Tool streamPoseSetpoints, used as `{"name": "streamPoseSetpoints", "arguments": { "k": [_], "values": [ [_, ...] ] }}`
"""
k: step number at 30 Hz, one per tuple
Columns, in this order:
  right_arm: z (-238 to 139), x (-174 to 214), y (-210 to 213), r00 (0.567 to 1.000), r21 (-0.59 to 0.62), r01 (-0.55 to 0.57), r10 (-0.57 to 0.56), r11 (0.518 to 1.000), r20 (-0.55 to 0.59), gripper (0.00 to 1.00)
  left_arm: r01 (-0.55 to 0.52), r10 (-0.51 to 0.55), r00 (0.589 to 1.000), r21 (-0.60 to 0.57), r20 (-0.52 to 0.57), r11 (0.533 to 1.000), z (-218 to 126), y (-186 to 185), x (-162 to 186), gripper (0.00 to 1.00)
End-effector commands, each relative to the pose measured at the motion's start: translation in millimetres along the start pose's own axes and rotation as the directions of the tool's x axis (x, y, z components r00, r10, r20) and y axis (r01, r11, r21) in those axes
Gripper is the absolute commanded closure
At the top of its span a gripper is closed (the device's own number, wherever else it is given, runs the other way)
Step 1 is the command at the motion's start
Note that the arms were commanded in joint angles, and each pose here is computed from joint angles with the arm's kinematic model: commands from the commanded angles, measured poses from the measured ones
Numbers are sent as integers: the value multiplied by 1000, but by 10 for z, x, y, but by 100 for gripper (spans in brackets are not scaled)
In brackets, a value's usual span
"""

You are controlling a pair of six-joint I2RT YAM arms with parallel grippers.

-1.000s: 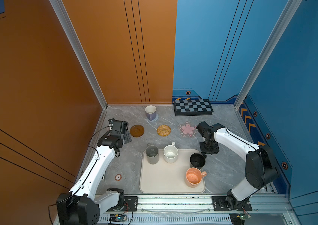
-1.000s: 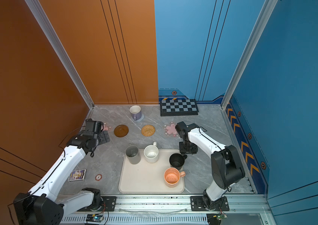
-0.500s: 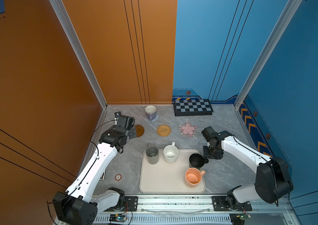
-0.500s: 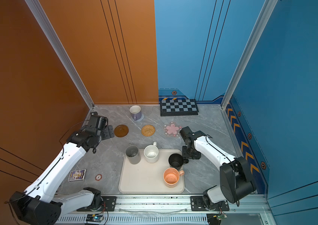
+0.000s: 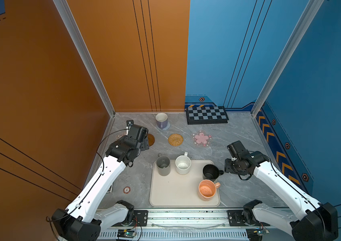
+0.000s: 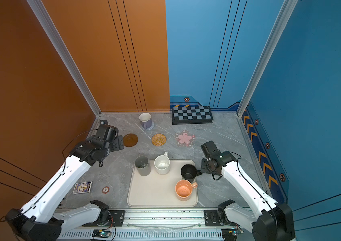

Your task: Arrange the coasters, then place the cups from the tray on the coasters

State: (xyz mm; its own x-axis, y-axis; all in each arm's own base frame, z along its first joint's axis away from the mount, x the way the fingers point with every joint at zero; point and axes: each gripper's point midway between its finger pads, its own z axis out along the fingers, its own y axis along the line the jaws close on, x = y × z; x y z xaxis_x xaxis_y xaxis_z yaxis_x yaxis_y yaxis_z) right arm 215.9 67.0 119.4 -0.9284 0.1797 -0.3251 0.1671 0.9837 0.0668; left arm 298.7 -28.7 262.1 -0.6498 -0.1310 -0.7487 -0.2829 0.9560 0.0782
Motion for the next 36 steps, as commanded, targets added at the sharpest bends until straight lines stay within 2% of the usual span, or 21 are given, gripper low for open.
{"name": "streamPoseSetpoints", "arguments": {
  "k": [1,5,15,23,29,36],
  "values": [
    [-48,140,-194,999,65,-34,34,997,-5,42,6,-6,1000,1,13,1000,-144,58,-24,2],
    [-17,277,-170,997,77,-29,35,997,-71,40,-10,10,1000,17,3,1000,-181,28,33,2],
    [-15,352,-37,995,77,73,-67,994,-76,37,-31,31,1000,58,-1,998,-231,-74,91,2],
    [136,399,216,975,47,188,-181,981,-130,32,-62,63,998,60,-2,996,-224,-110,95,2],
    [227,289,332,965,64,244,-236,968,-113,31,-72,72,997,61,-7,996,-218,-118,115,2],
    [369,270,469,956,14,274,-271,962,-115,31,-70,72,997,70,-13,995,-215,-145,137,2]
  ]
}}
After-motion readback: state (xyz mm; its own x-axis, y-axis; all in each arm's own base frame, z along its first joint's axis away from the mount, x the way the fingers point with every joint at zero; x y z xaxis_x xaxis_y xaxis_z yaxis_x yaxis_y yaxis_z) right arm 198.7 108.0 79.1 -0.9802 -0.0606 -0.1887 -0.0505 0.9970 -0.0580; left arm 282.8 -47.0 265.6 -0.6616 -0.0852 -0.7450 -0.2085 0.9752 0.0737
